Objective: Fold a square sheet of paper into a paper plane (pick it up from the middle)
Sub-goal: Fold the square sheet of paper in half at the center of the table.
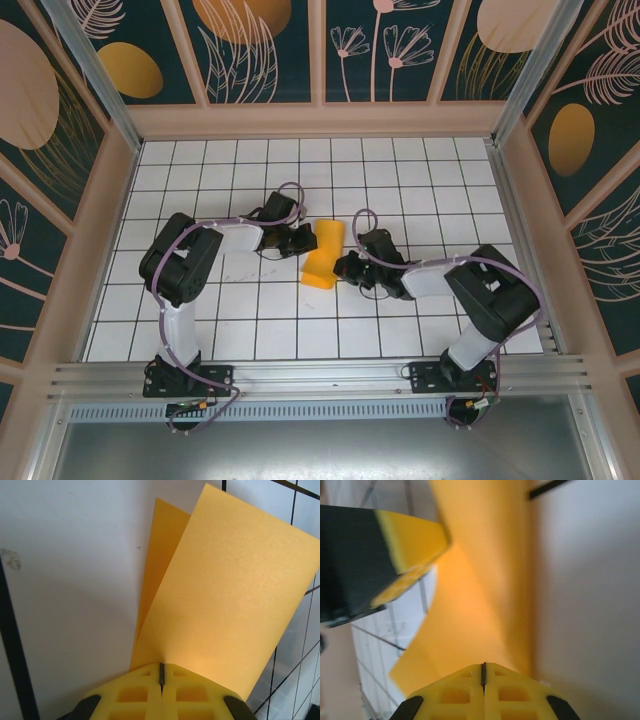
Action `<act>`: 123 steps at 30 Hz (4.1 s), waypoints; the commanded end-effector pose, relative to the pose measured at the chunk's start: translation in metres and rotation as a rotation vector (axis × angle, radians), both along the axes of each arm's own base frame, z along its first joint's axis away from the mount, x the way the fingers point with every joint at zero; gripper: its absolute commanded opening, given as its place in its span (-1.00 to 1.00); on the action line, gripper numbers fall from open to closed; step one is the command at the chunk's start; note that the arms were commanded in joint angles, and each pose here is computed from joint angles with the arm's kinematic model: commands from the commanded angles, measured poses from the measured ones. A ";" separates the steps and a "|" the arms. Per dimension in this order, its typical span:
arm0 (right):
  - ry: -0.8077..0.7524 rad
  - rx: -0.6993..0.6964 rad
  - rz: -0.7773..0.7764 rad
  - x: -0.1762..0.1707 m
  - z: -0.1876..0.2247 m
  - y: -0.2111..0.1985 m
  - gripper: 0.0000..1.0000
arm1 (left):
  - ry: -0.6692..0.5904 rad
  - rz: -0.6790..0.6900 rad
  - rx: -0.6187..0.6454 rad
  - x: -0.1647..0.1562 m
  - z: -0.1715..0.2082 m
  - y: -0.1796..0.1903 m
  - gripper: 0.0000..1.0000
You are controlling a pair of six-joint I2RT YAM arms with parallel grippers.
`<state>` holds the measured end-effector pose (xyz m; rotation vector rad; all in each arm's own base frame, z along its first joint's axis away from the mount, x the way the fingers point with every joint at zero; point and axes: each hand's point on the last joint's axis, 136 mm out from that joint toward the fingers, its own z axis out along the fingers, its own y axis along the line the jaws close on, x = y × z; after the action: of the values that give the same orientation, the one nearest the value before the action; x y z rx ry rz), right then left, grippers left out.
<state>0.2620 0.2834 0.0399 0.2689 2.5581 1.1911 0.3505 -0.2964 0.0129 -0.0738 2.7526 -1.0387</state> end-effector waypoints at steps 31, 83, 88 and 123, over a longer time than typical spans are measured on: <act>0.052 -0.046 0.056 -0.030 -0.019 0.016 -1.00 | 0.109 -0.008 0.122 -0.023 -0.047 0.018 -1.00; 0.046 -0.086 -0.043 0.035 -0.036 -0.020 -1.00 | 0.116 -0.015 0.125 -0.025 -0.049 0.018 -1.00; 0.100 -0.127 -0.069 0.022 -0.055 -0.032 -1.00 | 0.117 -0.015 0.131 -0.026 -0.050 0.019 -1.00; -0.019 -0.047 -0.047 0.098 0.011 -0.019 -1.00 | 0.119 -0.022 0.141 -0.028 -0.050 0.021 -1.00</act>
<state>0.3510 0.2670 0.0386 0.3370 2.5642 1.1128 0.3514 -0.2992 0.0128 -0.0345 2.7467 -1.0511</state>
